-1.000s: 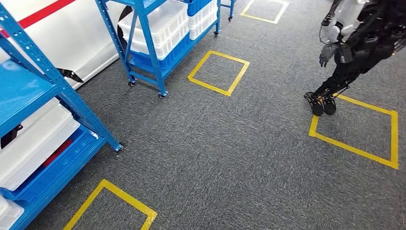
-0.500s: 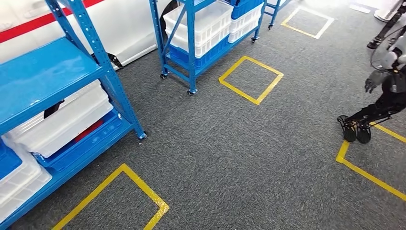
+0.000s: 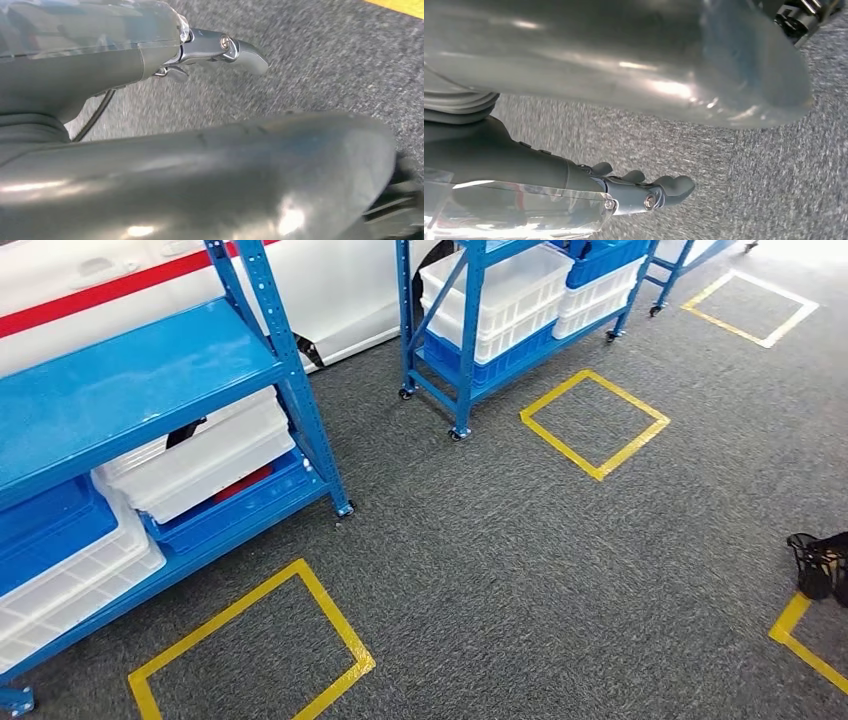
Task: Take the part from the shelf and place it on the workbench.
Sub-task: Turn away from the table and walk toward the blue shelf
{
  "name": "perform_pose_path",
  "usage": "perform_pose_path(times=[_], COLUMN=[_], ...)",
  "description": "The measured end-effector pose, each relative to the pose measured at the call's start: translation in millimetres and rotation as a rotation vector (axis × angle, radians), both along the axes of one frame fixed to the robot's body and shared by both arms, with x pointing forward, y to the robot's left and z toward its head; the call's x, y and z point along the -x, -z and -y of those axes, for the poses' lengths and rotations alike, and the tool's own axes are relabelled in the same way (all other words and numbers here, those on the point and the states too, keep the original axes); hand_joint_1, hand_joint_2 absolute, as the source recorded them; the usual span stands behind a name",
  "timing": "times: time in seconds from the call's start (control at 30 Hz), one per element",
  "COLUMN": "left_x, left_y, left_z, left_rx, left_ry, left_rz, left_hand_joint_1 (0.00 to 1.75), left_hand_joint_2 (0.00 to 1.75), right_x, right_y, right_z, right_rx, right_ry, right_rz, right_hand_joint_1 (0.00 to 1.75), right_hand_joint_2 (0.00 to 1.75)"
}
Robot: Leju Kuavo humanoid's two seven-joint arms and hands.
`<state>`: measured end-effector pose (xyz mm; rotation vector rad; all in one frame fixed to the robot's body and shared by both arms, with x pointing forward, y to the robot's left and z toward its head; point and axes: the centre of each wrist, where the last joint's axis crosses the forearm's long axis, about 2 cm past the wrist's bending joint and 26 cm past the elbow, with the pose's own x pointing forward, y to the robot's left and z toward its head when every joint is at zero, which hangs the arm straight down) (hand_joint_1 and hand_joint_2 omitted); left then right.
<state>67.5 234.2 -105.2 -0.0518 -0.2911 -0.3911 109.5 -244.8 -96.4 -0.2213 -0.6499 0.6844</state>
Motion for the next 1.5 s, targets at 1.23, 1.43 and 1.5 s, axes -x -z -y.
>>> perform_pose_path(times=[1.23,1.43,1.5], left_x=[-0.5,0.5,-2.1], left_y=[-0.3,-0.2,-0.7], left_z=[2,3,3], left_rx=[0.006,0.005,0.006], left_ry=[-0.025,-0.023,-0.019], left_rz=[-0.003,-0.006,-0.003], left_hand_joint_1=[0.0,0.0,0.0], left_hand_joint_2=[0.0,0.0,0.0], right_x=[2,-2,0], right_y=[1,0,0], right_z=[1,1,2], right_rx=[-0.013,-0.015,-0.015], right_ry=[-0.013,-0.008,0.0], right_rz=[-0.001,0.011,0.008], right_hand_joint_1=[0.0,0.0,0.0], right_hand_joint_2=[0.0,0.0,0.0])
